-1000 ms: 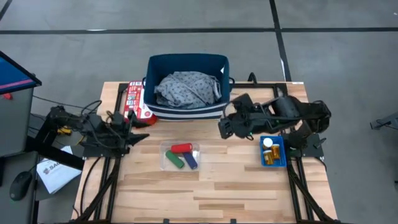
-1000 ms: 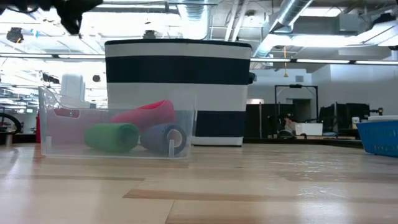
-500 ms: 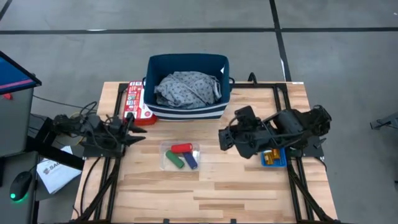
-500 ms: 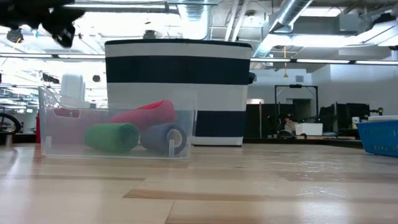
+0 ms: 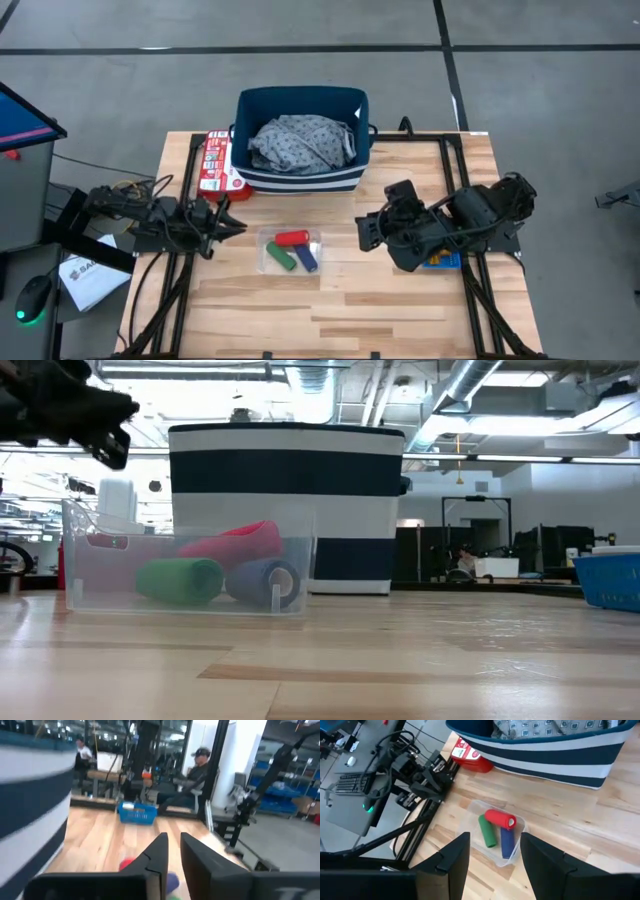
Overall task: Pick & place medical supplies in basket/bin
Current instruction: Return to Home Position
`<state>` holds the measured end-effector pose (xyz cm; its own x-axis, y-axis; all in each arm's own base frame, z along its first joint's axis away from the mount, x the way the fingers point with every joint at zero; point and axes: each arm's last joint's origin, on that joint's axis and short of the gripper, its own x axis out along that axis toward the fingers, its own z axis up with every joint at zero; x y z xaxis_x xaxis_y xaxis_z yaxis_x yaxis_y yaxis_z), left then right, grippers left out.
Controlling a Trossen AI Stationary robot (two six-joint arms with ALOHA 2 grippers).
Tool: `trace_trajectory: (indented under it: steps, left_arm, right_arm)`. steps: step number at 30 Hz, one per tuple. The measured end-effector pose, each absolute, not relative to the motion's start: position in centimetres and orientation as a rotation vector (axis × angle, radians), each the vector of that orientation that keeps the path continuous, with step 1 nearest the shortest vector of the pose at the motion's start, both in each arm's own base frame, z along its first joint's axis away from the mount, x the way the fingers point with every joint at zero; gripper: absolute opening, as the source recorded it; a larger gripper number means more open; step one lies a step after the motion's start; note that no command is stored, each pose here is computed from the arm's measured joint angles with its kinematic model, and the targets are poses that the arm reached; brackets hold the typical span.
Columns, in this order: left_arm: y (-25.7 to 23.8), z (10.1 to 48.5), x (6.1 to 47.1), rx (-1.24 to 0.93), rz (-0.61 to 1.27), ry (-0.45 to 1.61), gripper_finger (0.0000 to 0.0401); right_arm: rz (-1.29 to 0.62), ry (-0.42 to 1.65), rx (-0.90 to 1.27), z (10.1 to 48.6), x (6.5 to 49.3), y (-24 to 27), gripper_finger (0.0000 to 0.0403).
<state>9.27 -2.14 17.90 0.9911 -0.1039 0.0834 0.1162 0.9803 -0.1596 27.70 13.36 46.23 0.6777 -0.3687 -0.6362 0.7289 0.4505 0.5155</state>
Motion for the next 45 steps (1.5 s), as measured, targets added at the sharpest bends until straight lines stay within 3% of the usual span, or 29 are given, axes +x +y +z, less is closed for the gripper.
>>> trace_trajectory:
  steps: [9, 24, 45]
  left_arm:
    - [-1.0, 17.2, 9.6, -0.145, -0.02, -0.05, 0.0017]
    - [0.5, 17.3, 9.5, -0.244, -0.193, -0.033, 0.0001]
    - [0.5, 17.0, 10.0, -0.158, -0.019, -0.021, 0.0004]
  right_arm:
    - [-0.688, 0.489, 0.847, 46.2, 27.3, 14.1, 0.0171]
    - [-0.688, 0.456, 0.82, 46.3, 26.9, 14.6, 0.0171]
    - [-0.628, 0.49, 0.681, 47.6, 25.2, 13.5, 0.0171]
